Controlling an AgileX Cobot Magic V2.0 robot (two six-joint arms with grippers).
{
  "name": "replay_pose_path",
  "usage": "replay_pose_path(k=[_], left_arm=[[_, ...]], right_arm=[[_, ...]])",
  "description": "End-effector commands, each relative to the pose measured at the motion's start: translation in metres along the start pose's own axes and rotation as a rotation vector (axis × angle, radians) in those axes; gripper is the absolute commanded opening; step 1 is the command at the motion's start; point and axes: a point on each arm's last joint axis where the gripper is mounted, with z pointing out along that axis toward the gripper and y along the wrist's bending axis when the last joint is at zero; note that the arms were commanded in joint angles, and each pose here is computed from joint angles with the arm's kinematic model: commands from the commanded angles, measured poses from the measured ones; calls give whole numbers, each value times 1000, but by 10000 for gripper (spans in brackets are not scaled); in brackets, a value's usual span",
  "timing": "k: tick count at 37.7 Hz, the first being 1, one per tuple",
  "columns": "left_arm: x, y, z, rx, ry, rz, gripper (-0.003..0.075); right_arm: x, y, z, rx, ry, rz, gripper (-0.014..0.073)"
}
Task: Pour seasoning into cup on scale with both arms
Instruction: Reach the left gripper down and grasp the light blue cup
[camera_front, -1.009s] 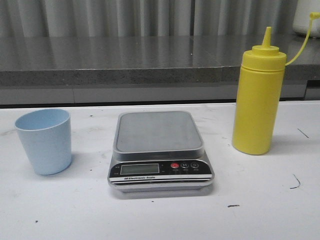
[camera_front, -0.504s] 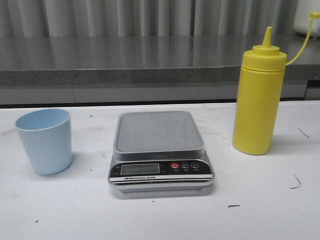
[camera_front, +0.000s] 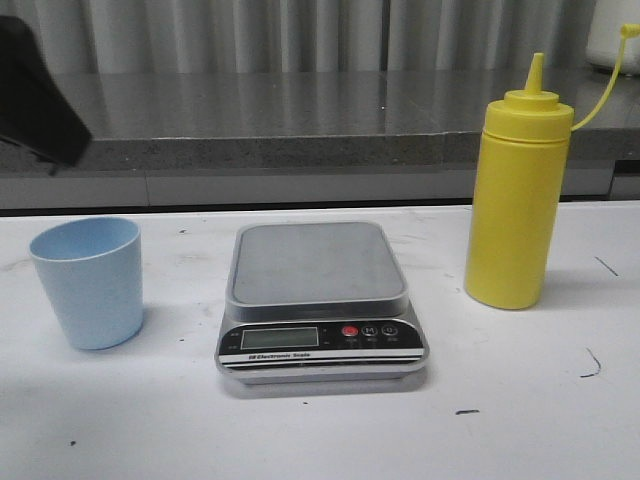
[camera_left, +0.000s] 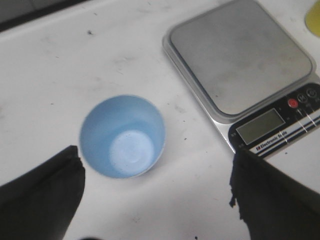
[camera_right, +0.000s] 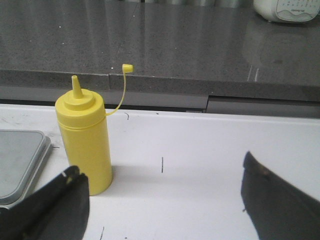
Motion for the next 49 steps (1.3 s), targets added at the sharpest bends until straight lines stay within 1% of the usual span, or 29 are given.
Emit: replay_pose_path(k=[1,8,14,20,22,25,32,35,36,40,43,49], left_arm=[[-26,-8,15,19,2,39,565],[-39,-10,57,14,135,72,565],[-37,-10,86,18,262,74,565],[-31,-10,103,19,348,75,554],[-31,-10,106,18,361,79,517],[-30,-9,107,14,368,85,423],[-29,-9,107,12,381,90,115],[-29,-9,106,11,386,92,-2],[-29,-8,106,9,388,95,-19],[-30,-8,105,2,397,105,-20],[-37,-8,100,2,415,104,-20],[-67,-9,83,15,407,85,-20]], right_arm=[[-17,0,-2,6,-97,-5,631],[-17,0,-2,6,-94,-5,631],[-17,0,-2,6,-92,-5,631],[-17,0,-2,6,-92,-5,631],[-17,0,-2,6,-92,-5,631],[-17,0,-2,6,-92,-5,631],[-17,0,-2,6,-92,-5,631],[-17,0,-2,6,-92,-5,631],[-17,0,-2,6,-92,-5,631],[-17,0,-2,6,-92,-5,631],[-17,0,-2,6,-92,-5,631],[-17,0,-2,6,-92,-5,631]])
